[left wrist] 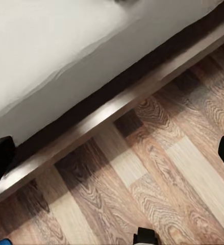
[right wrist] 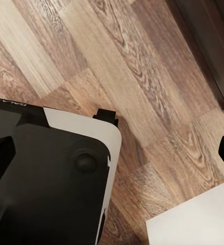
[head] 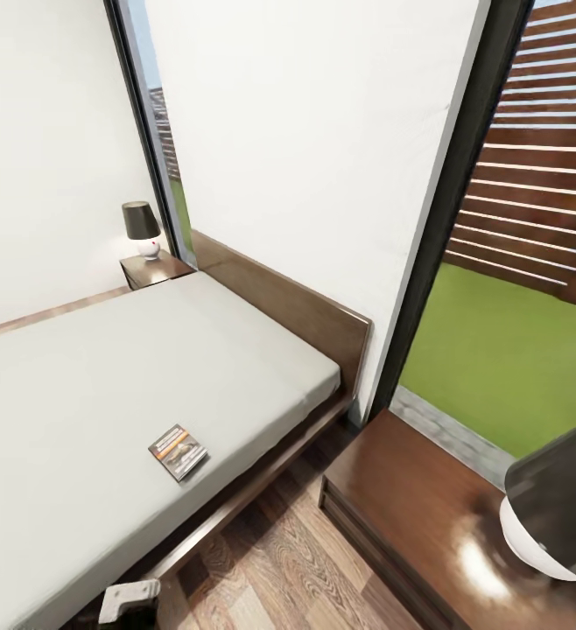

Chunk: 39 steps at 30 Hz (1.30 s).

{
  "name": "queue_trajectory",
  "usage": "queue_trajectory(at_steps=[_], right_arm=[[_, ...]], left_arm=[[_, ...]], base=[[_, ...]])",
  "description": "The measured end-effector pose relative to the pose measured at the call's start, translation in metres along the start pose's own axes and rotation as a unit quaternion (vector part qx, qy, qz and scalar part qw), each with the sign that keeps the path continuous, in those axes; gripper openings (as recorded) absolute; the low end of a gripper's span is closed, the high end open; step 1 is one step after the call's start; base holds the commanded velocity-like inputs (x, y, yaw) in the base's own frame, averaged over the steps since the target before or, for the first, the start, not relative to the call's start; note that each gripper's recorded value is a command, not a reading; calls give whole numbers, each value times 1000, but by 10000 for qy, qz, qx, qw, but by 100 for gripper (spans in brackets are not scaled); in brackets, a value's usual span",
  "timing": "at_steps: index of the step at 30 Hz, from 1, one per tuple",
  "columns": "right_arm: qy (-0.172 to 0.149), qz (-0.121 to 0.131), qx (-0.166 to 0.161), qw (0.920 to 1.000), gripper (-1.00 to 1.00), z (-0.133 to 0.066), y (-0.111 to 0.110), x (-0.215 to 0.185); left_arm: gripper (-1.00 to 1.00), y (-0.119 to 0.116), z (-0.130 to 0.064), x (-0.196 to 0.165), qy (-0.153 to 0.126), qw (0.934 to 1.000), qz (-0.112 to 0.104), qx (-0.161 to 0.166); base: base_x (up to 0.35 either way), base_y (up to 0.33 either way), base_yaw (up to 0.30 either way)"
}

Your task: In the bedroom, move the book from the bed onto either nightstand, and place the two sandals side by side next to the bed.

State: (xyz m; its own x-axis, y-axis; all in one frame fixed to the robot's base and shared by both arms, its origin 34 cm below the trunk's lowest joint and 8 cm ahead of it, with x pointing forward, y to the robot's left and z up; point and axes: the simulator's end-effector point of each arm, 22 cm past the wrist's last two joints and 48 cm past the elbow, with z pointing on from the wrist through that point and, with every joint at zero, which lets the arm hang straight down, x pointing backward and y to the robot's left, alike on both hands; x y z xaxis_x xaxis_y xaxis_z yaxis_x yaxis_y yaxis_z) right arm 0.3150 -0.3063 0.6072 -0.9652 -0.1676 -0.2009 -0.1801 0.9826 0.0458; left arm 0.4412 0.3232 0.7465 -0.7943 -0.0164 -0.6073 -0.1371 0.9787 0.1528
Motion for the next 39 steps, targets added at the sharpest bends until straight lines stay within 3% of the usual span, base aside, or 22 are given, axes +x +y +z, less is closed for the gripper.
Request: queue_trajectory(at_steps=[2,4,7,14,18,19,23,27,30,35,39], right_arm=[[-2,1,0,10000,100,0,0,0],[-4,2,0,10000,100,0,0,-1],[-6,2,-1,10000,100,0,0,-1],[-13,0,-1,10000,100,0,0,-1],[-18,0,0,10000,100,0,0,-2],[-19,-1,0,10000,100,0,0,-2],[-32,3,2,10000,100,0,0,-3],[-56,5,-1,10000,100,0,0,-5],[-84,17,0,10000,100,0,0,-8],[-201,5,7,9998,100,1,0,-19],[-499,-43,48,9987,100,1,2,-49]], left_arm=[[100,6,-27,0,49,10000,34,0],[100,10,-48,13,266,9996,92,9],[100,13,-65,18,456,9988,145,34],[100,33,-58,-18,506,9980,378,-60],[100,60,-41,-70,456,9968,603,-275],[100,60,-41,-71,452,9968,598,-274],[100,83,-28,-142,224,9962,669,-510],[100,100,-25,-213,-67,9957,598,-698],[100,118,-27,-247,-226,9952,438,-850],[100,163,-36,-278,-445,9924,-34,-1146],[100,188,-42,-289,-541,9899,-134,-1306]], base=[[0,0,0],[0,0,0],[0,0,0],[0,0,0],[0,0,0],[0,0,0],[0,0,0],[0,0,0],[0,0,0],[0,0,0],[0,0,0]])
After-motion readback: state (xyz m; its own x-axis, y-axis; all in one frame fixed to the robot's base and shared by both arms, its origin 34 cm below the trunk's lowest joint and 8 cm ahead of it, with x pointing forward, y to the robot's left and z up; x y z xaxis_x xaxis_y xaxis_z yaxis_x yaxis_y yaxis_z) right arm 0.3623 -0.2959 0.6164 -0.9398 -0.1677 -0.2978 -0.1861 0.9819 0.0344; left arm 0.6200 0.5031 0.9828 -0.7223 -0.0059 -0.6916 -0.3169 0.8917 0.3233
